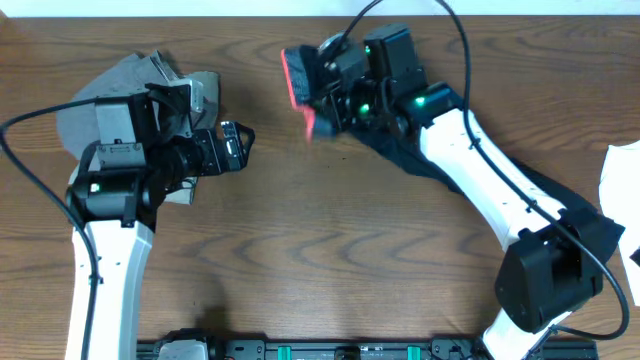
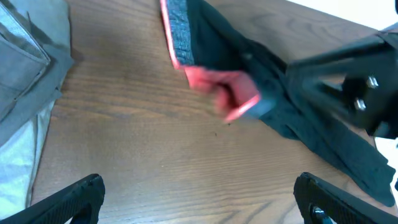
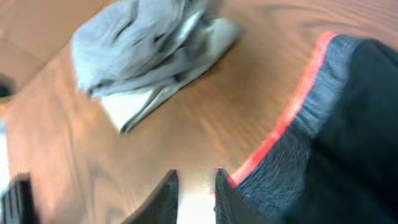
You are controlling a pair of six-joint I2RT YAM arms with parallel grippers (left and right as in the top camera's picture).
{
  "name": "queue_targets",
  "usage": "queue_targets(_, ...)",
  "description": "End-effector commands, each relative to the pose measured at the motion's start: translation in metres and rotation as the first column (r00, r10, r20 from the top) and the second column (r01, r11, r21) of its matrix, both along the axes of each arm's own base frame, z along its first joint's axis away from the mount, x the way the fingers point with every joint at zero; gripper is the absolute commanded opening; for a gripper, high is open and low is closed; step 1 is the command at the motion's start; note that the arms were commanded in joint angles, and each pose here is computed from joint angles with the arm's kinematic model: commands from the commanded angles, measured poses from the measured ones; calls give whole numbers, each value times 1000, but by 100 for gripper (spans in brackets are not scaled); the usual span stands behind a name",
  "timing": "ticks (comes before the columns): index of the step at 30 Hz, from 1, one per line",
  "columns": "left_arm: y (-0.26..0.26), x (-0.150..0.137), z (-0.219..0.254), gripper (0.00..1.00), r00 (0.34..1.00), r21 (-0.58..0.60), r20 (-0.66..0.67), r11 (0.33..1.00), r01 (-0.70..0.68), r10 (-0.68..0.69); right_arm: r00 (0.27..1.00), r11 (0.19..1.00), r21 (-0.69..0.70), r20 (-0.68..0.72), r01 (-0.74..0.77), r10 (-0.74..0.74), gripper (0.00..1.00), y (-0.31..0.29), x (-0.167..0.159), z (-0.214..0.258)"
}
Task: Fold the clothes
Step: 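Lift the waistband with the right gripper and drag it leftward, then grasp the waistband's left edge with the left gripper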
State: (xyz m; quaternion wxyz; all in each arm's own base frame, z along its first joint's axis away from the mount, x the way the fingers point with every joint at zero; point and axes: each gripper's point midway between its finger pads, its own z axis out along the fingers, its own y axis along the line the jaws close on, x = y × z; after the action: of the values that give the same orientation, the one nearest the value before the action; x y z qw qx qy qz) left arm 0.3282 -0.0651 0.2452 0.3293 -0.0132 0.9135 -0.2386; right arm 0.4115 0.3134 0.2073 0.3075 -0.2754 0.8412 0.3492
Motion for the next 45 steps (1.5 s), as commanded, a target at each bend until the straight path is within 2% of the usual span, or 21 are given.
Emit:
queue_targets(1,-3,1,6,98,999,5,20,1000,29,-29,991,992,-8,49,-123,123,38,5,-13,0)
queue_targets(4,-3,1,6,98,999,18,27,999,42,-43,999,998,-63,51,-5,8,57,-21,10,-7)
queue_targets(7,-3,0,1,98,998,30,13,998,57,-58,977,970,-119,17,213,-212,71,-65,40,-16)
queue_targets(10,-5,0,-13,98,997,25,-34,998,65,-64,900,877,-229,-9,422,-436,73,-131,61,-34)
queue_targets(13,-16,-1,-33,98,990,18,-102,995,99,-97,832,790,-346,-46,507,-553,73,-187,58,-54)
queue_targets(17,-49,-3,-67,98,958,9,-211,980,200,-193,783,745,-402,-100,533,-614,76,-223,51,-67)
queue_targets(20,-77,-10,-99,98,910,12,-300,953,302,-284,758,725,-417,-117,549,-641,77,-240,50,-71)
queue_targets(25,-96,-16,-160,99,839,59,-463,934,352,-286,703,693,-447,-179,565,-689,78,-253,38,-78)
queue_targets(28,-103,-22,-188,96,796,40,-553,946,321,-246,634,663,-477,-250,577,-732,79,-257,23,-85)
queue_targets(30,-105,-26,-205,89,765,36,-606,953,301,-219,625,661,-495,-269,563,-733,79,-257,16,-88)
queue_targets(33,-110,-30,-220,89,730,5,-646,955,296,-223,619,662,-506,-282,553,-733,80,-256,11,-89)
queue_targets(38,-117,-19,-231,90,737,-19,-649,972,233,-189,621,671,-498,-293,549,-727,80,-254,10,-89)
queue_targets(43,-133,-1,-226,89,744,-98,-660,994,48,-101,622,671,-498,-293,549,-726,80,-253,11,-89)
queue_targets(45,-137,7,-227,82,747,-109,-662,994,-10,-65,622,671,-498,-293,549,-726,80,-253,10,-89)
